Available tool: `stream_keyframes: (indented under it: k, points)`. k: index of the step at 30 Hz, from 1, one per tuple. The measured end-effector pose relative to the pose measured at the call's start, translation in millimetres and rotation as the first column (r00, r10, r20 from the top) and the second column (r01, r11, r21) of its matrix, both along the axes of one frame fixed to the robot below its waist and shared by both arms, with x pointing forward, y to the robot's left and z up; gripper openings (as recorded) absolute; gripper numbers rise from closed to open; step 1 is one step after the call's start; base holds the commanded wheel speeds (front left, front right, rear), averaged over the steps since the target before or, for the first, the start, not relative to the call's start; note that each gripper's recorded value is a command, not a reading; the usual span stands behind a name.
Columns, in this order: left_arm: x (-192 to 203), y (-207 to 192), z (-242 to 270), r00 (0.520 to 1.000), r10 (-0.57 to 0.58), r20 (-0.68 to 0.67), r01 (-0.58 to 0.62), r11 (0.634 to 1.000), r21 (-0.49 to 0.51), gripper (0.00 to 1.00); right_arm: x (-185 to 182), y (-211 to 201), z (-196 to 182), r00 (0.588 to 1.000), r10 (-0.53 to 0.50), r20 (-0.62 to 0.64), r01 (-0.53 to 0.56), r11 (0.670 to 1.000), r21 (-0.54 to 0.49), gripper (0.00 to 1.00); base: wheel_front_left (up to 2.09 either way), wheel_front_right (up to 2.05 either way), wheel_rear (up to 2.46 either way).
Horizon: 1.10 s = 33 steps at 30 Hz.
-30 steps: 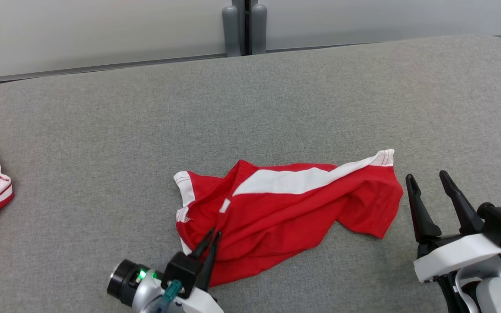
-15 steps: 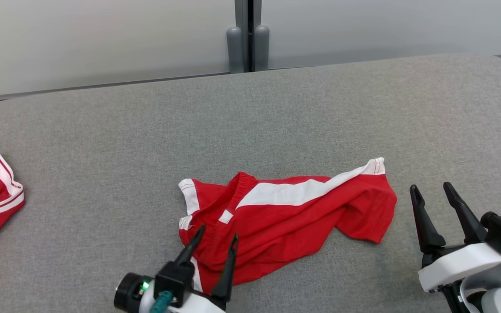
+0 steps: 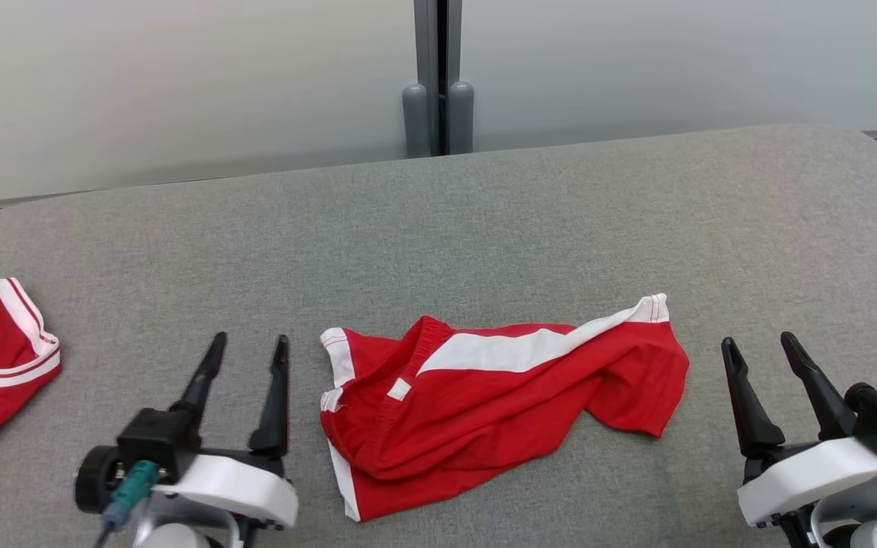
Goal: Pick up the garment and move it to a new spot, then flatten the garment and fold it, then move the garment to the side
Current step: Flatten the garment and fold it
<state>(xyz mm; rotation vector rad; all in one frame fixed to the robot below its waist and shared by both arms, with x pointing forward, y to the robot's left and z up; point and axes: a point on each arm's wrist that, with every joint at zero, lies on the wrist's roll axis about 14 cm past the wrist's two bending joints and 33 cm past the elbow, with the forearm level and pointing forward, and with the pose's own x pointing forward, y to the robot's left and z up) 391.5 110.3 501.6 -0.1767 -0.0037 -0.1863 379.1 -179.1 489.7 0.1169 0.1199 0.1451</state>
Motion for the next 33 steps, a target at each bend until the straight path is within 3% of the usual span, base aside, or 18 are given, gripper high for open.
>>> stream_keyframes:
  k: [13, 33]
  points:
    - [-6.9, 79.8, 12.6, 0.987, 0.156, 0.031, -0.157, 0.986, 0.048, 1.00, -10.9, 6.4, 8.5, 1.000, 0.023, 0.012, -0.023, 1.000, -0.016, 1.00, 0.00, 0.00, 0.00]
    - [-32.9, 76.3, 8.7, 0.986, 0.165, 0.002, -0.164, 0.984, 0.062, 1.00, -20.5, 10.0, 12.7, 0.999, 0.029, 0.016, -0.028, 0.999, -0.016, 1.00, 0.00, 0.00, 0.00]
